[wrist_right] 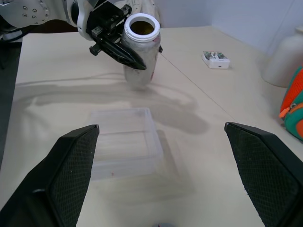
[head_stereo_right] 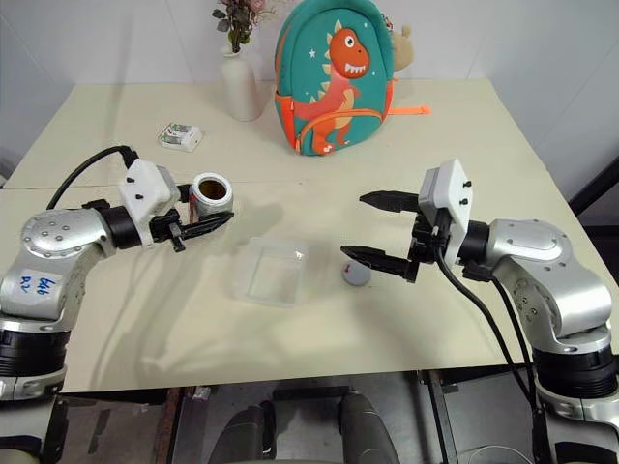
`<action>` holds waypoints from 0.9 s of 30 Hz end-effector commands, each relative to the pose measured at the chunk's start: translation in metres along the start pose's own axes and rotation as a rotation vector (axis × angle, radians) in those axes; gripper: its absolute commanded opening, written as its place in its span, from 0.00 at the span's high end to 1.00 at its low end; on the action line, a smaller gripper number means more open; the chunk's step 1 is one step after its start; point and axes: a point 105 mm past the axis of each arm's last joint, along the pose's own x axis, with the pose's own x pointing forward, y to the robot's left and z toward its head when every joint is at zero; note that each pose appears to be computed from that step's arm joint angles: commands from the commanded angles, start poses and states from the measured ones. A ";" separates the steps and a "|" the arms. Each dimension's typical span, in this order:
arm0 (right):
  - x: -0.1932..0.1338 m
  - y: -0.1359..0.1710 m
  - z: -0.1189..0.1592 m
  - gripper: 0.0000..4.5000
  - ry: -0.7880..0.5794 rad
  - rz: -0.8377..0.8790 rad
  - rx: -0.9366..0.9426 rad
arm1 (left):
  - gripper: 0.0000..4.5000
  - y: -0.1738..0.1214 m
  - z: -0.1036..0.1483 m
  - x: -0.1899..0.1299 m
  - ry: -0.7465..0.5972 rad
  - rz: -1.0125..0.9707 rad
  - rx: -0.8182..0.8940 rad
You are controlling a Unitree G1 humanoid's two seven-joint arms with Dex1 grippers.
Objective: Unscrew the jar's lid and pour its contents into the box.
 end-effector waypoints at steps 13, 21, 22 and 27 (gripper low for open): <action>0.008 -0.015 0.008 0.01 -0.106 -0.103 0.015 | 0.56 -0.024 0.043 0.017 -0.205 0.416 1.678; 0.017 -0.016 0.011 0.01 -0.173 -0.145 0.057 | 0.56 -0.024 0.051 0.038 -0.234 0.562 1.801; 0.017 -0.016 0.011 0.01 -0.181 -0.149 0.063 | 0.56 -0.023 0.051 0.037 -0.235 0.573 1.809; 0.015 -0.021 0.014 0.01 -0.208 -0.178 0.072 | 0.56 -0.019 0.050 0.036 -0.219 0.590 1.780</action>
